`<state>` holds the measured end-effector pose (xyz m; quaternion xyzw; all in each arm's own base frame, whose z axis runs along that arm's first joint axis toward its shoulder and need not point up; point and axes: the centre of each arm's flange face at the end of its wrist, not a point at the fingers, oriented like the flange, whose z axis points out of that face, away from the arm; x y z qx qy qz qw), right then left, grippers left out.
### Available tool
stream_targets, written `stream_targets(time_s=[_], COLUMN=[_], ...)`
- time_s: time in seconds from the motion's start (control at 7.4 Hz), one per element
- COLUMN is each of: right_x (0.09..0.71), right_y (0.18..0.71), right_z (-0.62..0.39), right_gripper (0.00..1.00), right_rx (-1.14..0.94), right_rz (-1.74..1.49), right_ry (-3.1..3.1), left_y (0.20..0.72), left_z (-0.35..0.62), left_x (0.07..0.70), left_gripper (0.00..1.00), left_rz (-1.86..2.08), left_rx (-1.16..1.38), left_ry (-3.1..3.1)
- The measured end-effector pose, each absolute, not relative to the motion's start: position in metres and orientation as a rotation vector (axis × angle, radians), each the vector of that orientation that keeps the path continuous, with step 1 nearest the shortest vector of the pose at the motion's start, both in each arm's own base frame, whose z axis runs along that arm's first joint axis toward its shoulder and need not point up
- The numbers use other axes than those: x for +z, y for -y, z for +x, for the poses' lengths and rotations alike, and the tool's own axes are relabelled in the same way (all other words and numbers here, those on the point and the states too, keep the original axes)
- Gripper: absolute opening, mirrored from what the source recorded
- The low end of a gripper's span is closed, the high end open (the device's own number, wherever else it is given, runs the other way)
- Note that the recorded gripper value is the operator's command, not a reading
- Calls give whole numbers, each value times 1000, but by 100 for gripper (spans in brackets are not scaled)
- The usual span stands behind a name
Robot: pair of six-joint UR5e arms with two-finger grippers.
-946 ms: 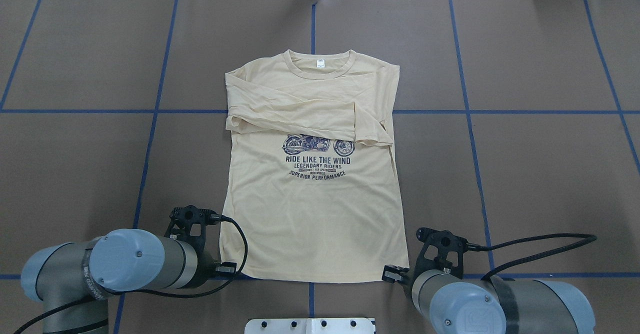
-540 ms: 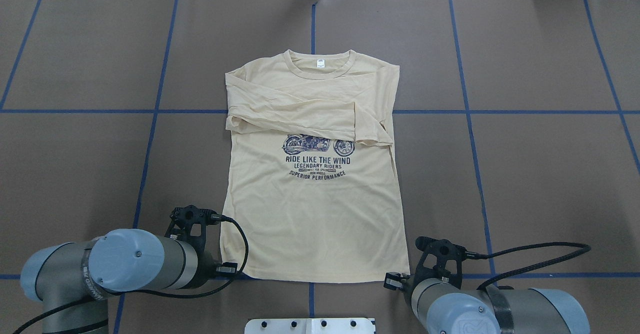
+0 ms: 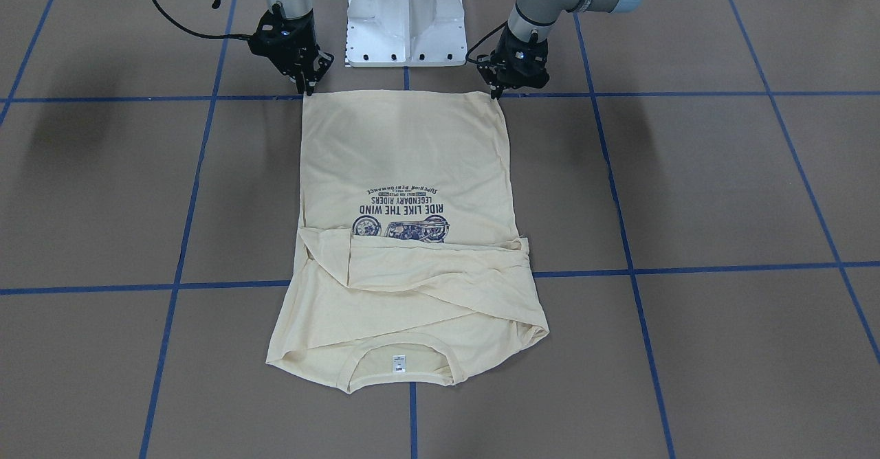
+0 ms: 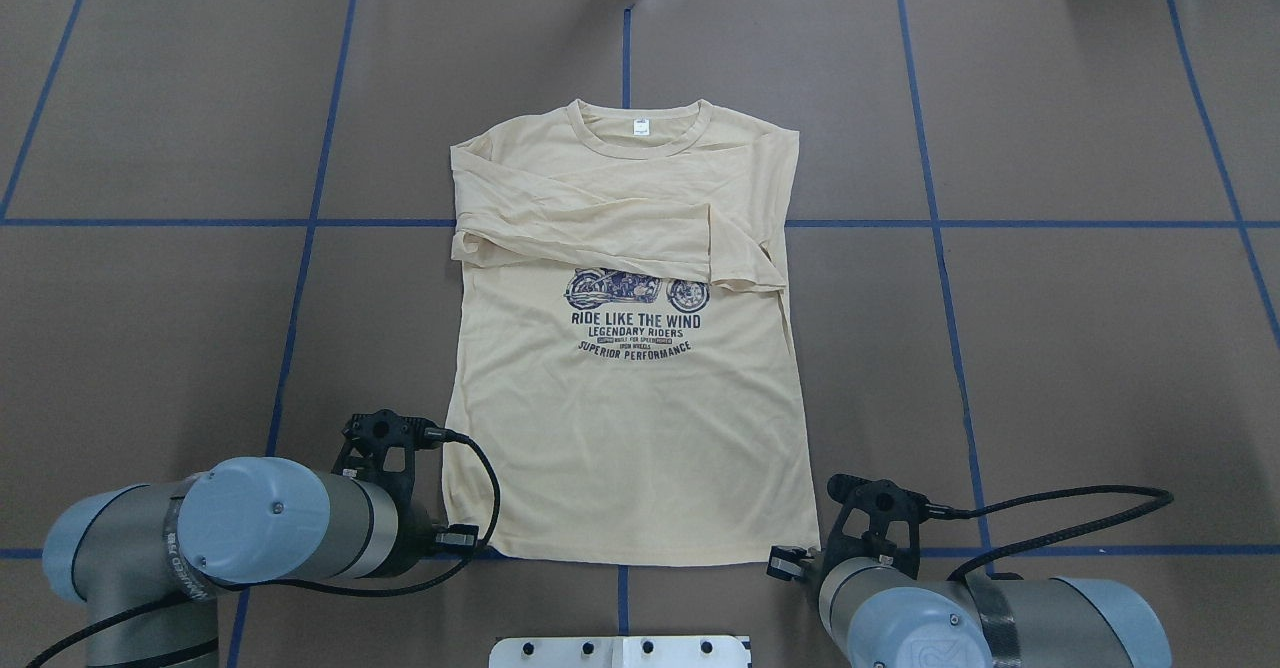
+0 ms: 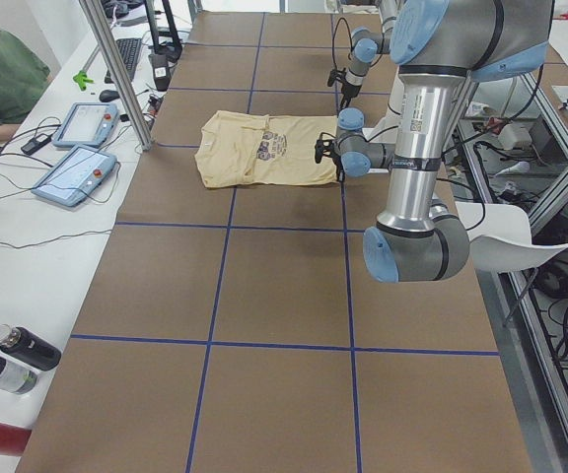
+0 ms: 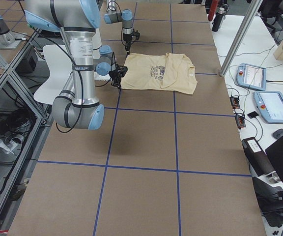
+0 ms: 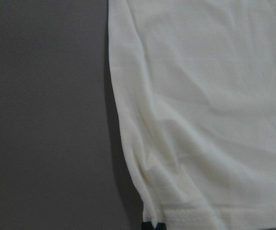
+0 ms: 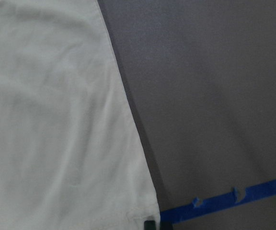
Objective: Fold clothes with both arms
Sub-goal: 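Close both grippers on the hem corners, then lift the hem with both grippers and fold it over toward the collar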
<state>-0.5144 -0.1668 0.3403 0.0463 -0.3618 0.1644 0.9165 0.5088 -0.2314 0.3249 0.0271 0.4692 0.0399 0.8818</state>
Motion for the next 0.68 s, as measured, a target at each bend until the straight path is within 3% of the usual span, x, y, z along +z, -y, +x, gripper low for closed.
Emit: stream_targets(time_s=[0.41, 0.68], right_x=[325, 275], right_y=[174, 208], right_z=[-506, -453], right_gripper=[0, 0], right_rx=[353, 406], right_rz=[92, 30], right_ry=[781, 885], left_y=[230, 222], left_z=[503, 471], left_x=[314, 274], left_gripper=[0, 0], left_rz=[61, 22], left_rx=[86, 120], left_ry=[-998, -1039])
